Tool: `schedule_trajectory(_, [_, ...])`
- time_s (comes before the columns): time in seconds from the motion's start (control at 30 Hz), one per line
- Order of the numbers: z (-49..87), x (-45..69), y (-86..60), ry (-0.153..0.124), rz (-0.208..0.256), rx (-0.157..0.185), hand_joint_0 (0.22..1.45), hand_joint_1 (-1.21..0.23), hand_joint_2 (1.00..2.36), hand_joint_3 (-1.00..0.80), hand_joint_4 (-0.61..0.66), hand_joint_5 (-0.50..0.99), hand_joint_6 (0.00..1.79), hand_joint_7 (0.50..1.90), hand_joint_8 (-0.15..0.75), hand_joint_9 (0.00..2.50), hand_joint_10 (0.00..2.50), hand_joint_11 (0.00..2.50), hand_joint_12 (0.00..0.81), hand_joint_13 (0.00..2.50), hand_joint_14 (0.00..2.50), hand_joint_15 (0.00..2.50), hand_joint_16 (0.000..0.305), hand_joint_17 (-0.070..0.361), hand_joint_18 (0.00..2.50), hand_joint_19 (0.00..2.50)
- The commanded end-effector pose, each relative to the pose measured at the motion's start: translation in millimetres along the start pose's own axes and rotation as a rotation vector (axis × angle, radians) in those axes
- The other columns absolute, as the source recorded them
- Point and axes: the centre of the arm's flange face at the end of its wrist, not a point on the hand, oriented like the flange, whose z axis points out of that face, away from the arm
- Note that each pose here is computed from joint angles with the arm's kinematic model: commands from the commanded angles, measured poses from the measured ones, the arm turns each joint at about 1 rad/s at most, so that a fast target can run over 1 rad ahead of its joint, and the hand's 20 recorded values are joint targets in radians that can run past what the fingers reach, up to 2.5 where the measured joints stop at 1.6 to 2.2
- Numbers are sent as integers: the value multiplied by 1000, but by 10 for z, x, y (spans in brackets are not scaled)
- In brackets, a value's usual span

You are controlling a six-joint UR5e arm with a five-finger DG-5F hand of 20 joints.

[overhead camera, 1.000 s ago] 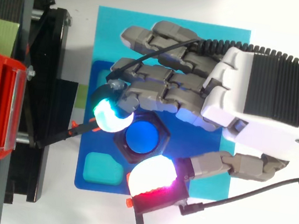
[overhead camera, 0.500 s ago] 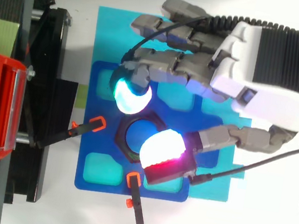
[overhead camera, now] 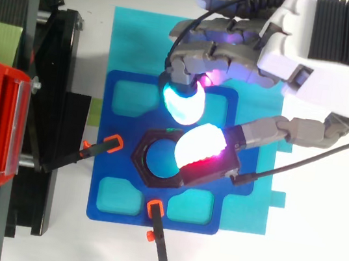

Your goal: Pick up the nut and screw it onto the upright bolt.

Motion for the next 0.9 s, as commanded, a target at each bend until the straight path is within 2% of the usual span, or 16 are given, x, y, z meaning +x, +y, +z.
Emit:
schedule_trajectory(0.0, [4,-22,-29,-4,-1,-1,531,-427,1000,-500,23,67,540,1358,189,1229,0,0,139,671,0,0,8,17,337,0])
schedule_trajectory(0.2, [9,-51,-63,-8,0,-6,533,-434,1000,-500,7,73,529,1391,185,1380,0,6,113,745,0,0,5,12,424,0])
schedule_trajectory(0.23, [10,-63,-79,-10,1,-5,522,-424,1000,-500,71,55,500,1419,206,1350,0,32,137,715,0,0,7,16,376,0])
schedule_trajectory(0.3, [10,-73,-93,-9,-1,-7,514,-409,1000,-500,116,22,502,1373,216,1304,0,66,158,682,0,0,10,23,326,0])
schedule_trajectory(0.33, [11,-83,-107,-9,-1,-9,510,-403,1000,-500,137,-12,504,1259,226,1233,3,61,173,648,0,0,12,27,294,0])
schedule_trajectory(0.47, [18,-152,-168,-20,-6,-19,491,-385,1000,-500,187,-107,503,958,248,1024,0,23,224,533,0,0,19,43,187,0])
schedule_trajectory(0.57, [42,-190,-198,-38,-5,-38,474,-371,1000,-500,113,-172,502,741,226,717,0,0,257,345,0,0,26,59,5,0])
schedule_trajectory(0.67, [59,-207,-189,-50,-5,-51,467,-359,1000,-500,87,-207,501,634,217,507,0,0,277,201,0,0,33,74,0,0])
schedule_trajectory(0.73, [67,-180,-135,-55,-4,-56,462,-349,1000,-500,70,-220,501,597,200,421,0,0,283,160,0,0,34,77,0,0])
schedule_trajectory(0.87, [68,-135,-75,-55,-3,-56,459,-338,1000,-500,55,-228,501,566,196,362,0,0,290,109,0,0,37,82,0,0])
